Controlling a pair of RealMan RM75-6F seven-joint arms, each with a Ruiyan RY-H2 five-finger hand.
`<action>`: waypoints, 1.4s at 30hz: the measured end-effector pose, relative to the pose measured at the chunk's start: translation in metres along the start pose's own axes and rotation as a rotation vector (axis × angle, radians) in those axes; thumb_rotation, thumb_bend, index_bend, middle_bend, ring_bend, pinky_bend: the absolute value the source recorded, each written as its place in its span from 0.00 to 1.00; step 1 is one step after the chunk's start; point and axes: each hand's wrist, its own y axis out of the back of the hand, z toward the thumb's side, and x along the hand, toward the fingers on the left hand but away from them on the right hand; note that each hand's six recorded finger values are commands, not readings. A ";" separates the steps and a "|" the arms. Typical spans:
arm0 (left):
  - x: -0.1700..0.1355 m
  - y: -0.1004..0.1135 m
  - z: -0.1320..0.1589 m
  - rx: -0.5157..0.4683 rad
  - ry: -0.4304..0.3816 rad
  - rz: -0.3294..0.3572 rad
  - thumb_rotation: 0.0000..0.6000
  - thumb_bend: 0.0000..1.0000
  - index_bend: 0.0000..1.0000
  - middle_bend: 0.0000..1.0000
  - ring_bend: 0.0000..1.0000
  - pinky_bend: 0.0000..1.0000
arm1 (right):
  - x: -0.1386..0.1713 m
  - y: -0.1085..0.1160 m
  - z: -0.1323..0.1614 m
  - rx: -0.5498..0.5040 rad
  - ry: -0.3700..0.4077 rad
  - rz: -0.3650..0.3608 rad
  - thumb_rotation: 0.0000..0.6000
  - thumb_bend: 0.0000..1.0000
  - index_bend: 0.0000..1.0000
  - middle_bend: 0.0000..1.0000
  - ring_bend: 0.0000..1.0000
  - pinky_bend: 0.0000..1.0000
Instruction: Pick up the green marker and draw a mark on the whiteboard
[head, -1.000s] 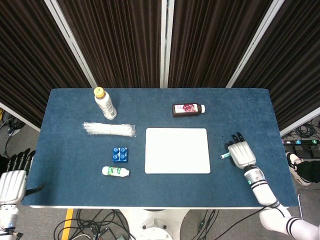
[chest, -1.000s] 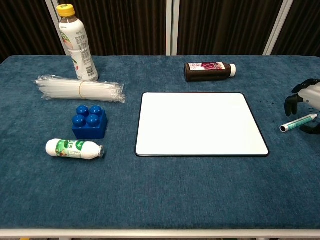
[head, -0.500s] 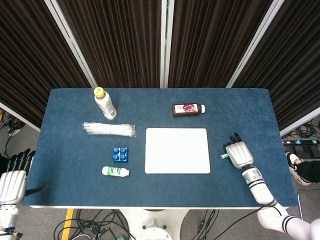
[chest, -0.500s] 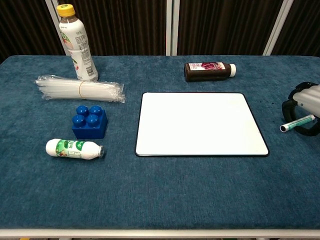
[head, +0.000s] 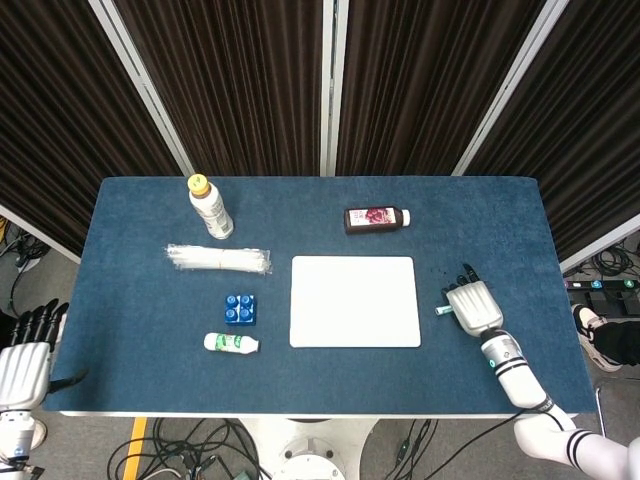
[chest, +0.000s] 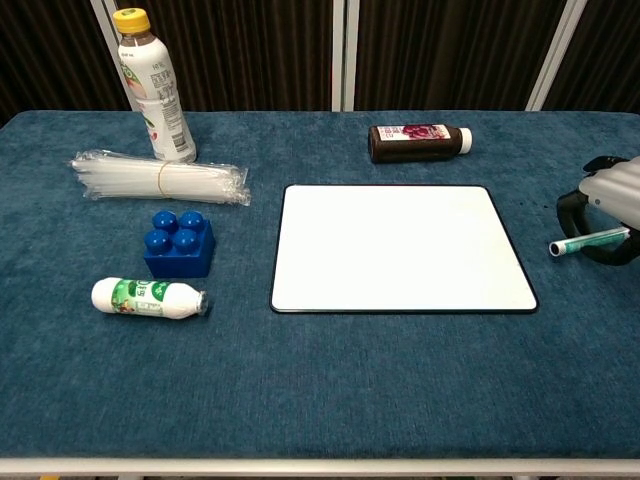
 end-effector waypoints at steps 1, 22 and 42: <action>0.000 0.000 0.000 0.000 -0.001 0.000 1.00 0.00 0.03 0.00 0.00 0.00 | 0.001 0.005 0.003 -0.019 0.008 -0.011 1.00 0.39 0.63 0.56 0.28 0.11; -0.011 0.003 -0.003 -0.051 -0.002 0.011 1.00 0.00 0.03 0.00 0.00 0.00 | -0.050 0.084 0.162 -1.245 0.270 0.006 1.00 0.41 0.63 0.55 0.28 0.13; -0.011 0.001 -0.008 -0.052 0.006 0.009 1.00 0.00 0.03 0.00 0.00 0.00 | -0.077 0.046 0.195 -1.359 0.237 0.014 1.00 0.42 0.63 0.54 0.28 0.13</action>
